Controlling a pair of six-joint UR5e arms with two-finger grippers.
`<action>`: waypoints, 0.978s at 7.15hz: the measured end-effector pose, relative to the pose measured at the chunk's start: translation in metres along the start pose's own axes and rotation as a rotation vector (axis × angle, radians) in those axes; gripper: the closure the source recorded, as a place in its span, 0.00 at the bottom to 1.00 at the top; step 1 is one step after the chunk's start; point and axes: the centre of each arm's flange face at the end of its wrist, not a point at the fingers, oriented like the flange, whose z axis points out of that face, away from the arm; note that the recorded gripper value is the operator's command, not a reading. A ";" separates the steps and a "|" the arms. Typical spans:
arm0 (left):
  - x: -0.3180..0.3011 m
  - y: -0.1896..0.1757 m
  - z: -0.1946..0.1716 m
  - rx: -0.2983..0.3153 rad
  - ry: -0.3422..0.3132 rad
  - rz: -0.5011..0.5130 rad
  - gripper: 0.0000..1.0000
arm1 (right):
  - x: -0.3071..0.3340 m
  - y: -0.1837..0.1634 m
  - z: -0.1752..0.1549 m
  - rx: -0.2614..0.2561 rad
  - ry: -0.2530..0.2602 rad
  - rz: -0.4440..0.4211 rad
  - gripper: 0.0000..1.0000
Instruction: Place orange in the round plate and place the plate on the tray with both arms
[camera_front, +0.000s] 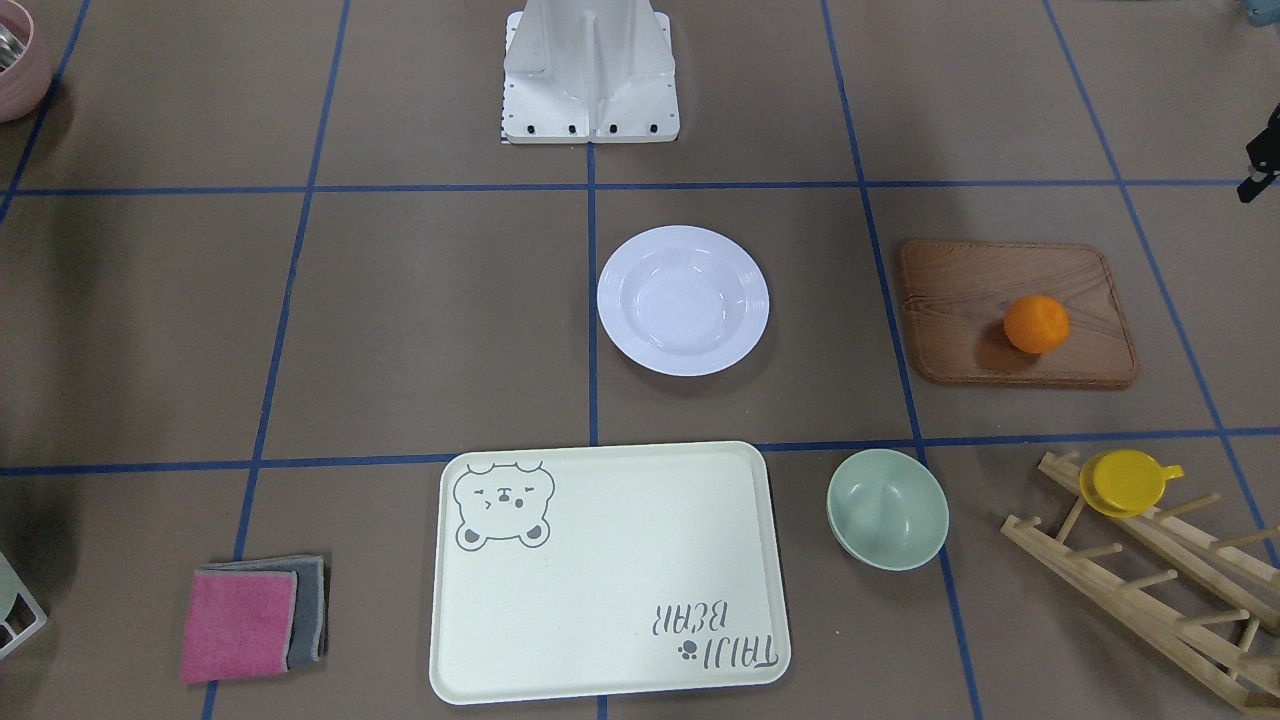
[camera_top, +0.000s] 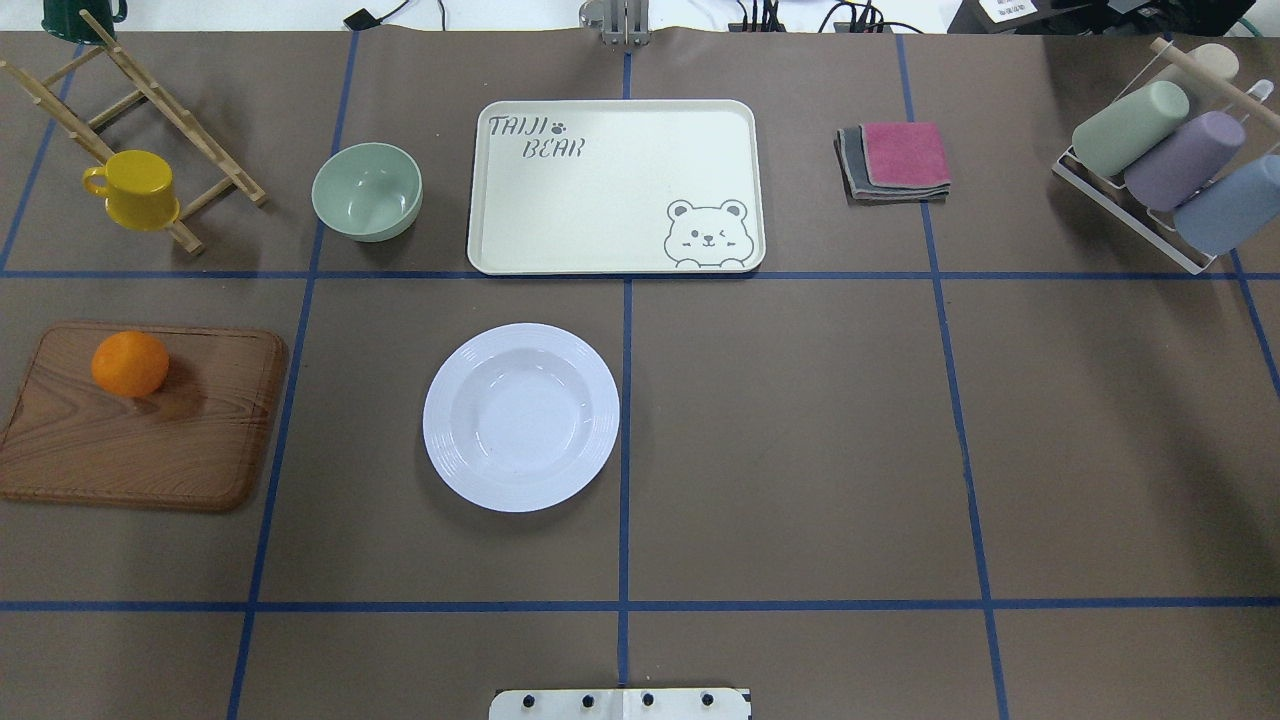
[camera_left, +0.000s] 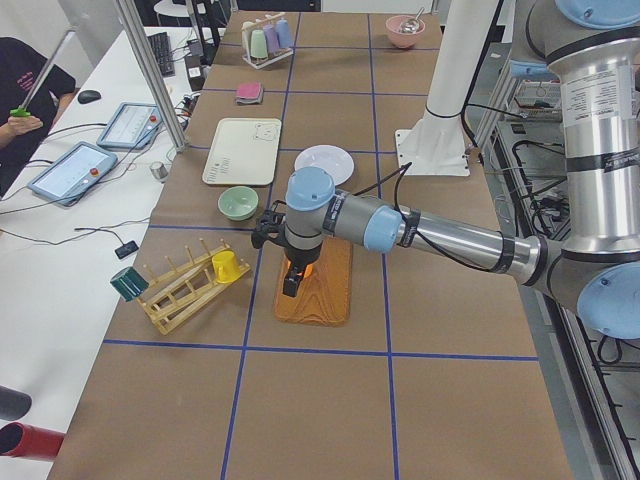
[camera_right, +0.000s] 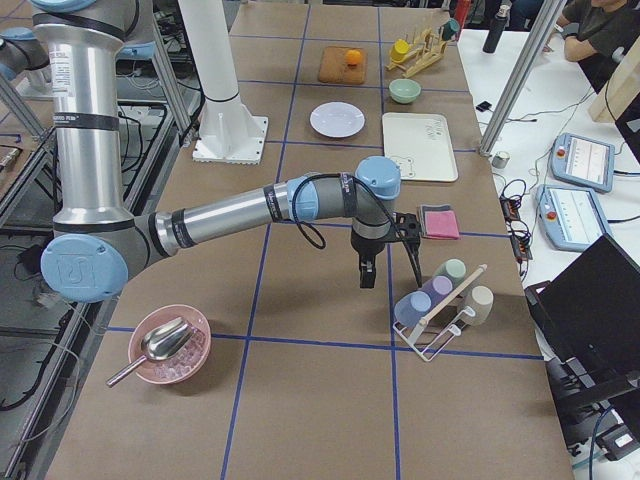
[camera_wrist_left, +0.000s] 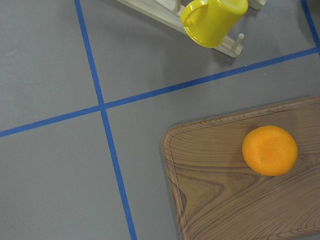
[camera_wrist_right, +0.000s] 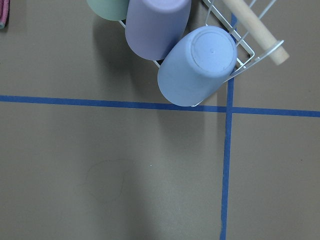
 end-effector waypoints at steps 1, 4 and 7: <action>0.000 0.000 0.000 -0.001 0.000 -0.001 0.00 | -0.002 -0.002 -0.002 0.006 -0.001 -0.005 0.00; 0.012 -0.009 0.006 -0.007 0.009 -0.073 0.00 | -0.026 -0.015 -0.017 0.112 -0.023 -0.094 0.00; 0.075 -0.041 0.042 -0.062 0.023 -0.135 0.00 | -0.123 -0.027 -0.002 0.152 -0.124 -0.152 0.00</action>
